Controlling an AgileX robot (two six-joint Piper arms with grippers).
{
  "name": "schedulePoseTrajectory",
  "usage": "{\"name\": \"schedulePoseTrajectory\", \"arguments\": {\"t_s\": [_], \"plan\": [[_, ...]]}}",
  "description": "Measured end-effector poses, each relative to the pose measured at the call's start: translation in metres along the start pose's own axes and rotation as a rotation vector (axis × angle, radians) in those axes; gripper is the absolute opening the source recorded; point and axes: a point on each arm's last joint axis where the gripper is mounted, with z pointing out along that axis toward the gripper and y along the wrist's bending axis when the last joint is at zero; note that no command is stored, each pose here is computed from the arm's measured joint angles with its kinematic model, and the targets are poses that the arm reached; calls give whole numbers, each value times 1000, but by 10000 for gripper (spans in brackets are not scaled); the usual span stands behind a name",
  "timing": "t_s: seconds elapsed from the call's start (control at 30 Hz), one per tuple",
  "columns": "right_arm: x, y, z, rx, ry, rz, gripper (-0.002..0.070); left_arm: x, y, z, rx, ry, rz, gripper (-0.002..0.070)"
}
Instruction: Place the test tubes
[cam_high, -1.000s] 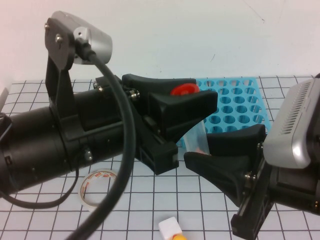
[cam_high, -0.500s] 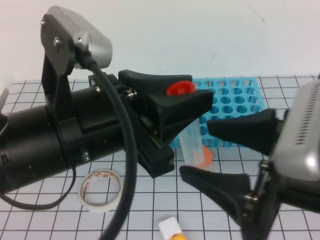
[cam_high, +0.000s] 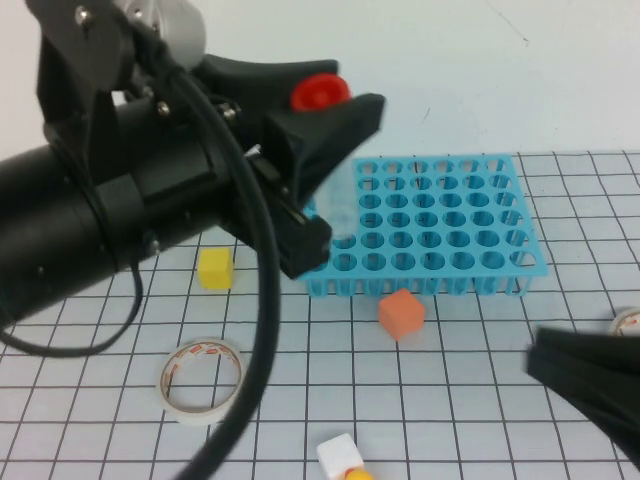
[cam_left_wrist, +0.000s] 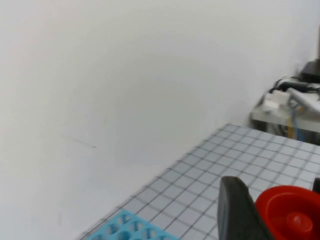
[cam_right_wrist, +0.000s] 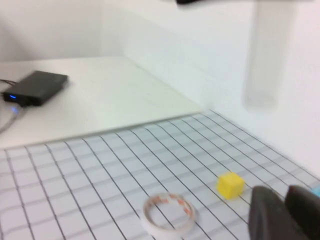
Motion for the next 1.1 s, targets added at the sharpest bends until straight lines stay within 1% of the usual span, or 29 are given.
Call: {"name": "schedulePoseTrajectory", "arguments": {"t_s": [0.07,0.13,0.23,0.37,0.53,0.7,0.8,0.87,1.1], "plan": [[13,1,-9,20,11,-5,29,1,4,0,-44,9,14,251],[27,3,-18,23,21,-28,12,2,8,1,-83,17,15,251],[52,9,-29,2,48,-65,4,4,14,2,-141,28,4,251],[86,17,-42,-19,89,-85,0,5,18,2,-187,33,-4,251],[113,21,-49,-27,130,-84,-1,5,20,2,-206,36,2,251],[140,25,-52,-34,201,-9,-1,5,21,1,-216,37,9,251],[152,27,-54,-38,234,4,-1,5,21,1,-216,38,16,251],[157,28,-55,-38,250,8,-1,5,21,1,-216,38,16,252],[158,28,-55,-37,250,17,-1,6,23,1,-237,43,38,251]]}}
